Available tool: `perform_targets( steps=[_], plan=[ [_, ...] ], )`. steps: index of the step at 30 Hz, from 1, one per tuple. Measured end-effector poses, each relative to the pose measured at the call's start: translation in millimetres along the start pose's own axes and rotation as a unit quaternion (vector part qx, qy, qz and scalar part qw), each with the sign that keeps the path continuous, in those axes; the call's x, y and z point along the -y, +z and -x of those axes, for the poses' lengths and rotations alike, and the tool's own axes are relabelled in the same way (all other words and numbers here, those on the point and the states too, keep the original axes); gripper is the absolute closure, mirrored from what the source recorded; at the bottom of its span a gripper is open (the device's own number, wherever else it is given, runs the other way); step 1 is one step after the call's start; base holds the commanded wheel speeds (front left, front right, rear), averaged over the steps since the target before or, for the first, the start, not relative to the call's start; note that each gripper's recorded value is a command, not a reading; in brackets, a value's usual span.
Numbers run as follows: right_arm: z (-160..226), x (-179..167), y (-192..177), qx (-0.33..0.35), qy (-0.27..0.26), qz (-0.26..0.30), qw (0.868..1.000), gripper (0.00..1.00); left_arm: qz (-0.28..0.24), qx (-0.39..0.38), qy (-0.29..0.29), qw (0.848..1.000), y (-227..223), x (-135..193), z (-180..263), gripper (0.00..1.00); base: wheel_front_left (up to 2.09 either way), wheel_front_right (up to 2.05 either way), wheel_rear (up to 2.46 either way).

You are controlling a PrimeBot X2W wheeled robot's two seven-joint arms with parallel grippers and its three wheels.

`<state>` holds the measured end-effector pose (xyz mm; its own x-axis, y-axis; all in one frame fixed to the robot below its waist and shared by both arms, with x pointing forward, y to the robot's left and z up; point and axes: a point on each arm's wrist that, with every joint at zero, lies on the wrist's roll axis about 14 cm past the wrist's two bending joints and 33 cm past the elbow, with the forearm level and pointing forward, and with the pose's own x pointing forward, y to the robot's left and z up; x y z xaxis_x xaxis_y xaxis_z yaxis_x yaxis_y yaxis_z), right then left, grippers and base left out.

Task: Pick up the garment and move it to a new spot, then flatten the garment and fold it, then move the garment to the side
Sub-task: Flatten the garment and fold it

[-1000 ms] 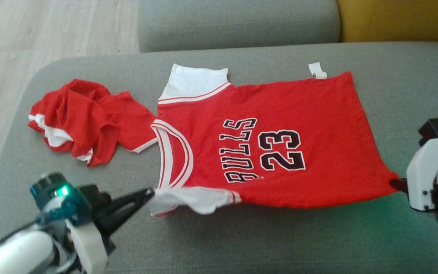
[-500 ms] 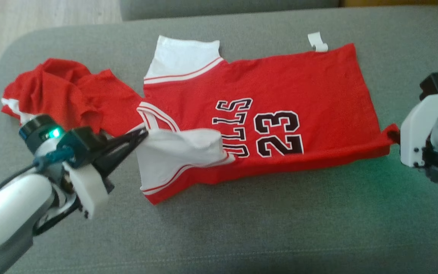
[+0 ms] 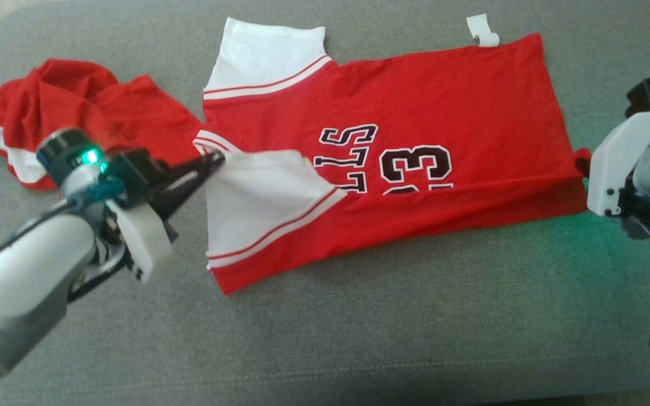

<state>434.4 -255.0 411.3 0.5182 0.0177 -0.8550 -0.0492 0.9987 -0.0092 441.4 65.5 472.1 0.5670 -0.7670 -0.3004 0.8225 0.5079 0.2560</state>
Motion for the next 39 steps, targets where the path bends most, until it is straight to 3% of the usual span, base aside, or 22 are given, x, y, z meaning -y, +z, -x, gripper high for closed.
perform_targets(
  steps=[5, 6, 7, 8, 14, 18, 19, 20, 21, 22, 25, 31, 34, 39],
  plan=[
    [-10, -7, 7, 0.009, 0.007, 0.002, 1.000, 1.00, -0.005, -0.006, 0.014, 1.000, -6, -15, -9, 1.00, 0.00, 0.00, 0.00],
    [-12, -9, 9, 0.013, 0.008, 0.004, 1.000, 0.83, -0.004, -0.010, 0.015, 1.000, -9, -16, -10, 1.00, 0.00, 0.00, 0.00],
    [-13, -9, 10, 0.016, 0.007, 0.004, 1.000, 0.00, -0.002, -0.012, 0.016, 1.000, -11, -16, -12, 0.73, 0.00, 0.00, 0.00],
    [-15, -9, 9, 0.015, 0.006, 0.006, 1.000, 0.00, 0.000, -0.015, 0.017, 1.000, -14, -16, -13, 0.00, 0.00, 0.00, 0.00],
    [-13, -8, 28, 0.087, 0.005, -0.005, 0.996, 0.00, -0.004, 0.007, 0.070, 0.998, 0, -33, -20, 0.00, 0.00, 0.00, 0.00],
    [5, -11, 64, 0.199, 0.011, -0.014, 0.980, 0.00, 0.007, 0.071, 0.156, 0.985, 43, -66, -13, 0.00, 0.00, 0.00, 0.00],
    [5, -11, 64, 0.199, 0.011, -0.014, 0.980, 0.00, 0.007, 0.071, 0.156, 0.985, 43, -66, -13, 0.00, 0.00, 0.00, 0.00],
    [11, -12, 72, 0.227, 0.013, -0.014, 0.974, 0.00, 0.012, 0.087, 0.175, 0.981, 53, -72, -9, 0.00, 0.00, 0.00, 0.00],
    [26, -17, 87, 0.287, 0.019, -0.017, 0.958, 0.00, 0.035, 0.124, 0.213, 0.969, 72, -79, 1, 0.00, 0.00, 0.00, 0.00],
    [26, -17, 87, 0.287, 0.019, -0.017, 0.958, 0.00, 0.035, 0.124, 0.213, 0.969, 72, -79, 1, 0.00, 0.00, 0.00, 0.00],
    [53, -28, 101, 0.379, 0.034, -0.027, 0.924, 0.00, 0.093, 0.182, 0.269, 0.941, 94, -84, 21, 0.00, 0.00, 0.00, 0.00],
    [92, -44, 89, 0.493, 0.038, -0.031, 0.869, 0.00, 0.164, 0.264, 0.331, 0.891, 119, -70, 58, 0.00, 0.00, 0.00, 0.00],
    [106, -46, 75, 0.525, 0.030, -0.042, 0.850, 0.00, 0.198, 0.276, 0.346, 0.875, 114, -53, 67, 0.00, 0.00, 0.00, 0.00],
    [117, -55, 46, 0.541, 0.018, -0.036, 0.840, 0.00, 0.242, 0.259, 0.349, 0.868, 89, -20, 70, 0.00, 0.00, 0.00, 0.00]
  ],
)
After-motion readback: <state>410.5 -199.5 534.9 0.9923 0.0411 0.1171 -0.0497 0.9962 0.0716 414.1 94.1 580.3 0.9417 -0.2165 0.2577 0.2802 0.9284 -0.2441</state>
